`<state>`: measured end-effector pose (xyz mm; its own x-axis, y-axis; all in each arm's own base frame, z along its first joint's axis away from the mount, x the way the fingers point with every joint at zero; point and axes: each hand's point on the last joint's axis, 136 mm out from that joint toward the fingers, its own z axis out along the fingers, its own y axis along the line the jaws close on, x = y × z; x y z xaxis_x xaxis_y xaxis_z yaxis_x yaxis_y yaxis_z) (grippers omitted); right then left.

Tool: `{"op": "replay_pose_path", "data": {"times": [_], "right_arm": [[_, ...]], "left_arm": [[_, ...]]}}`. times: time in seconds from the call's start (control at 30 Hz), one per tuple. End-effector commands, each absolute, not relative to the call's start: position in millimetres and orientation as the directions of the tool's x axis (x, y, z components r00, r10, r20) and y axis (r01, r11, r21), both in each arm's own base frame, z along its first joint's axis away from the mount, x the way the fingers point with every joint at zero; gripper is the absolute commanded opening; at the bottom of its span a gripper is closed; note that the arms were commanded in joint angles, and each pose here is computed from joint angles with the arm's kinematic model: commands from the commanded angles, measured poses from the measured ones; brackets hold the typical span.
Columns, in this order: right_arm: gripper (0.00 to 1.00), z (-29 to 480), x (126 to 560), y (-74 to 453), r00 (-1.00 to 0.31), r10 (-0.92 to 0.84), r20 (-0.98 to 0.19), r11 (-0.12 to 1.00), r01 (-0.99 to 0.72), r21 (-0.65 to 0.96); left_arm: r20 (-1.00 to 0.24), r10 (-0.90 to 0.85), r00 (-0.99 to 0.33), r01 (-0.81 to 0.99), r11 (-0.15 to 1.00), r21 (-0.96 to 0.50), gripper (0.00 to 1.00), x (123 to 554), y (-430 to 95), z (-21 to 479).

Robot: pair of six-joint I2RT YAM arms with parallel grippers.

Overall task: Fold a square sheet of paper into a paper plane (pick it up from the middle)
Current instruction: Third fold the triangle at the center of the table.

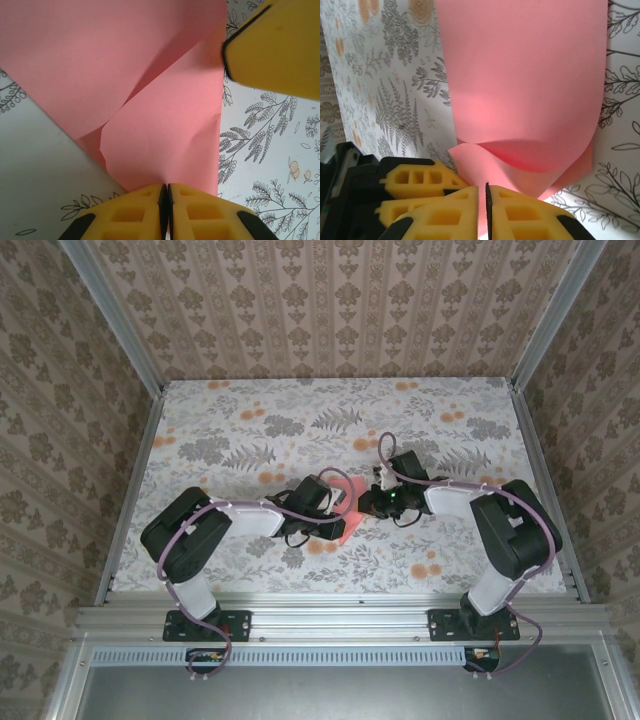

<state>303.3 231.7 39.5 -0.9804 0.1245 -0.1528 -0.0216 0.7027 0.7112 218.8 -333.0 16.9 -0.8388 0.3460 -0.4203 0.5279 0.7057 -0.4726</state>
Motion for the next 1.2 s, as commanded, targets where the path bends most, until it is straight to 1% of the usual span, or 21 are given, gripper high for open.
{"op": "replay_pose_path", "data": {"times": [0.0,0.4,0.6,0.9,1.17], "right_arm": [[0.14,38,313,239,-0.98,0.121,-0.157,0.697,-0.028,0.716],[0.12,6,302,214,-0.986,0.113,-0.122,0.811,0.021,0.584],[0.12,-3,302,203,-0.985,0.113,-0.128,0.844,0.028,0.535],[0.13,-3,308,184,-0.981,0.101,-0.167,0.906,0.021,0.423],[0.14,1,319,178,-0.974,0.114,-0.195,0.91,0.024,0.414]], "left_arm": [[-0.263,0.423,-0.867,0.493,0.807,-0.324,0.13,198,-289,-37],[-0.246,0.441,-0.863,0.502,0.807,-0.311,0.13,196,-285,-41],[-0.235,0.448,-0.863,0.503,0.807,-0.31,0.13,194,-285,-43],[-0.219,0.46,-0.861,0.507,0.81,-0.293,0.13,193,-280,-45],[-0.213,0.467,-0.859,0.511,0.811,-0.284,0.13,191,-277,-45]]}}
